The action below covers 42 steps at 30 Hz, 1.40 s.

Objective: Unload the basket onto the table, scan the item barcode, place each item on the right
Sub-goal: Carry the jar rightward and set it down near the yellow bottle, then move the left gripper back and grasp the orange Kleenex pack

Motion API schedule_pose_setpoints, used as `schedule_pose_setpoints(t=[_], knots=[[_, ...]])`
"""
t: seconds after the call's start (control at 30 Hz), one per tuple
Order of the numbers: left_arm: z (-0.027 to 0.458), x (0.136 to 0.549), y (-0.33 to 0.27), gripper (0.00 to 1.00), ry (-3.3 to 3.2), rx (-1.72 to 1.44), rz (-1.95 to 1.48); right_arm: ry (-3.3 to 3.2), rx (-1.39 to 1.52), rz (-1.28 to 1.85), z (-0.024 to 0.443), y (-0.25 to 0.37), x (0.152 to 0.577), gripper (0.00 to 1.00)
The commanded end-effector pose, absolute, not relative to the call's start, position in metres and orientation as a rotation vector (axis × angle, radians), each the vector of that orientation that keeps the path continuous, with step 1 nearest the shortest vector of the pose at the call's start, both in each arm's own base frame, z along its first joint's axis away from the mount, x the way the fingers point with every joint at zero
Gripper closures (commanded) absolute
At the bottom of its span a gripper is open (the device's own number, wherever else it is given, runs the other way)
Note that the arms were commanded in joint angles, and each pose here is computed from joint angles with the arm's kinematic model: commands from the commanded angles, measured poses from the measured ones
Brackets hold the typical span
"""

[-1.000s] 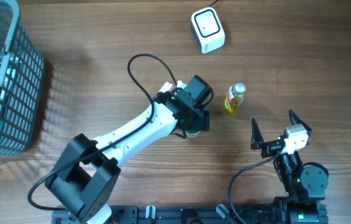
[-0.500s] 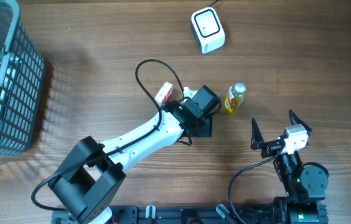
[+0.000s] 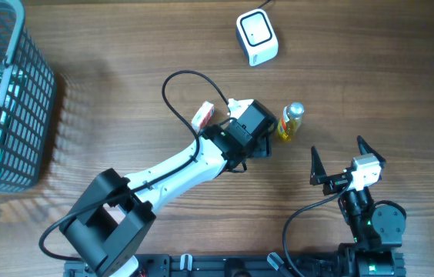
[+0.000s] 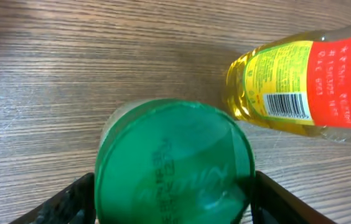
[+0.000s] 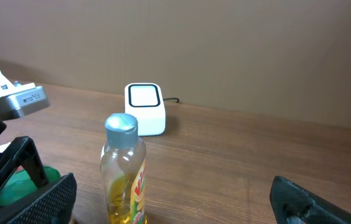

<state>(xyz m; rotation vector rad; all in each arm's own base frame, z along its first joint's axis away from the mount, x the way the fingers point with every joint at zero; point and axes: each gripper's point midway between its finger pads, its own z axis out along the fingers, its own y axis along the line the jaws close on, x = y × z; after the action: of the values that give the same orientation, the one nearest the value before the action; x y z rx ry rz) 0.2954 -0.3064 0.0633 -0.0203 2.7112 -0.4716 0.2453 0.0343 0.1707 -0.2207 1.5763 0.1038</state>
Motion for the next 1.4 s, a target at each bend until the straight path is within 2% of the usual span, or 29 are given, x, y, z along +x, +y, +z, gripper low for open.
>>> schedule_pose_setpoints(t=[0.0,0.03,0.1,0.17,0.33,0.4,0.5,0.53,0.6,0.63,0.73,1.07,1.37], knots=[[0.069,0.298,-0.305,0.29,2.687,-0.041,-0.47,1.572,-0.21,0.09,0.172,0.031,0.246,0.0],[0.069,0.298,-0.305,0.28,2.687,-0.041,-0.47,1.572,-0.21,0.09,0.172,0.031,0.246,0.0],[0.071,0.3,-0.306,0.18,2.675,-0.014,-0.466,1.572,-0.21,0.09,0.172,0.031,0.246,0.0],[0.081,0.307,-0.307,0.15,2.644,0.024,-0.475,1.572,-0.21,0.09,0.172,0.031,0.246,0.0],[0.147,0.333,-0.297,0.14,2.508,0.047,-0.535,1.572,-0.21,0.09,0.172,0.031,0.246,0.0],[0.179,0.346,-0.278,0.18,2.436,0.044,-0.511,1.572,-0.21,0.09,0.172,0.031,0.246,0.0],[0.193,0.362,-0.223,0.3,2.419,-0.081,-0.4,1.572,-0.21,0.09,0.172,0.031,0.246,0.0],[0.189,0.367,-0.204,0.4,2.43,-0.13,-0.34,1.572,-0.21,0.09,0.172,0.031,0.246,0.0],[0.175,0.374,-0.163,0.7,2.466,-0.236,-0.199,1.572,-0.21,0.09,0.172,0.031,0.246,0.0],[0.168,0.375,-0.15,0.78,2.487,-0.269,-0.164,1.572,-0.21,0.09,0.172,0.031,0.246,0.0],[0.138,0.381,-0.111,0.88,2.578,-0.334,-0.045,1.571,-0.21,0.09,0.172,0.031,0.246,0.0],[0.064,0.378,-0.114,0.85,2.775,-0.319,0.011,1.572,-0.21,0.09,0.172,0.031,0.246,0.0],[0.055,0.374,-0.144,0.8,2.83,-0.158,-0.138,1.572,-0.21,0.09,0.172,0.031,0.246,0.0]])
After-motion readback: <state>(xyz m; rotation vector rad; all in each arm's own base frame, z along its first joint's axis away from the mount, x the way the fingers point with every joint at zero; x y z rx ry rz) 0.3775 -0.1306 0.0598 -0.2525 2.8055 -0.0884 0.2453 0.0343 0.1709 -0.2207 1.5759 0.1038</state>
